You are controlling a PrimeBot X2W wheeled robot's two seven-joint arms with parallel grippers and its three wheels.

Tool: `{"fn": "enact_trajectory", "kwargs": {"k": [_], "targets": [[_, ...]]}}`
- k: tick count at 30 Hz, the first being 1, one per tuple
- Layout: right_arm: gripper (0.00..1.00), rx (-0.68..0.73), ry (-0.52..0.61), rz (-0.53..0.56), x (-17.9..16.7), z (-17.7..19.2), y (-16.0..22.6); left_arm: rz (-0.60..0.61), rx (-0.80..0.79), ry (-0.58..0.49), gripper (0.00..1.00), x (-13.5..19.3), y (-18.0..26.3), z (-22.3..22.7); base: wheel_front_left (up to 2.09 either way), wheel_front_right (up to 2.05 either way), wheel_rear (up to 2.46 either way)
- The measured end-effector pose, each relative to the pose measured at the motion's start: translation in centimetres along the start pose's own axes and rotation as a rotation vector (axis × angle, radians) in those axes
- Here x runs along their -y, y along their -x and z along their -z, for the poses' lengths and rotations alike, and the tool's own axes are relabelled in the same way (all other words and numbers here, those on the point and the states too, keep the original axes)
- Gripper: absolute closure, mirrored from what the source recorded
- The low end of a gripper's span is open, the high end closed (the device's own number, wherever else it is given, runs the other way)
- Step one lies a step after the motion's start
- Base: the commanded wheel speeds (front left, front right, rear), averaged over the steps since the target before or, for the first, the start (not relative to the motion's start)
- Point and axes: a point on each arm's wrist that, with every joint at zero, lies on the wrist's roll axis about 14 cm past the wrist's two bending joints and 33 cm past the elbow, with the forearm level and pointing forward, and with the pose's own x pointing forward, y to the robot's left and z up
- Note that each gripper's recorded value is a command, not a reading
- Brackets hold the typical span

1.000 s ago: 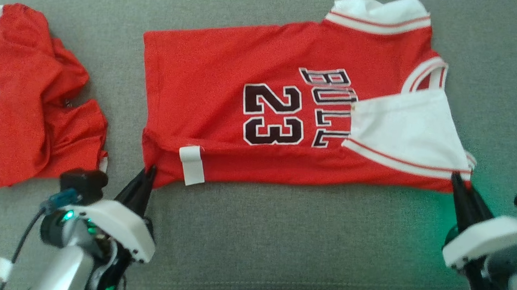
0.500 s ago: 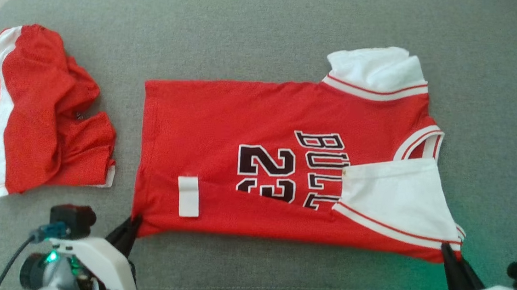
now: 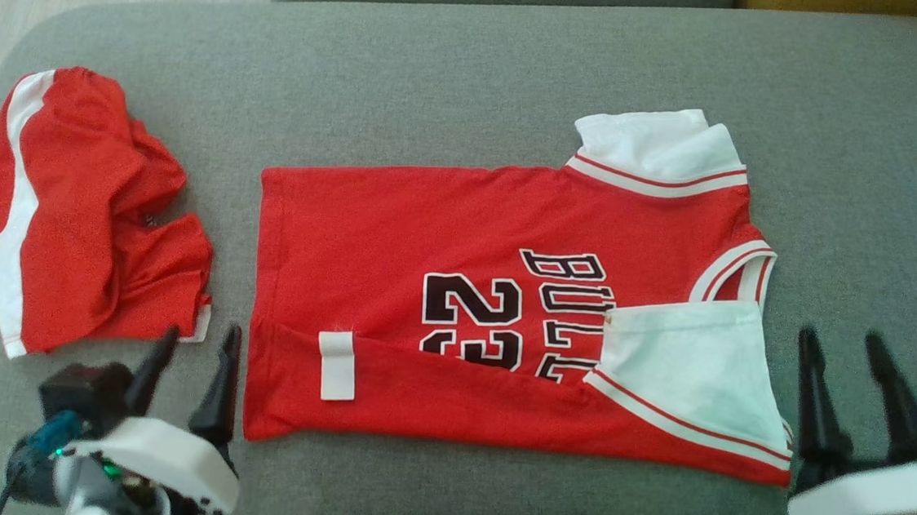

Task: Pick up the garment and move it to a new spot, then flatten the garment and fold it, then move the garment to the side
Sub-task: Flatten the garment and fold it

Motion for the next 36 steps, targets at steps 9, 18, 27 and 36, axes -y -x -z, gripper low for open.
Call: {"fn": "enact_trajectory", "kwargs": {"k": [9, 18, 27, 36], "targets": [[0.0, 0.136, 0.074, -0.034, -1.0, -4.3, -1.1, -0.002, 0.234, -0.053, 0.0, 1.2, -0.2, -5.8, 0.0, 0.0, 0.0], [0.0, 0.114, 0.069, -0.036, -1.1, -3.6, -1.3, -0.01, 0.219, -0.058, 0.0, 1.3, -0.8, -5.2, 0.0, 0.0, 0.0], [0.0, 0.065, 0.064, -0.059, -1.8, -2.4, -3.8, 0.1, 0.136, -0.029, 0.0, 3.1, -8.4, -5.0, 0.0, 0.0, 0.0], [0.0, -0.014, 0.051, -0.043, -1.1, 0.3, -6.0, 0.081, -0.147, -0.023, 0.0, 0.9, -16.1, 0.2, 0.0, 0.0, 0.0]]}}
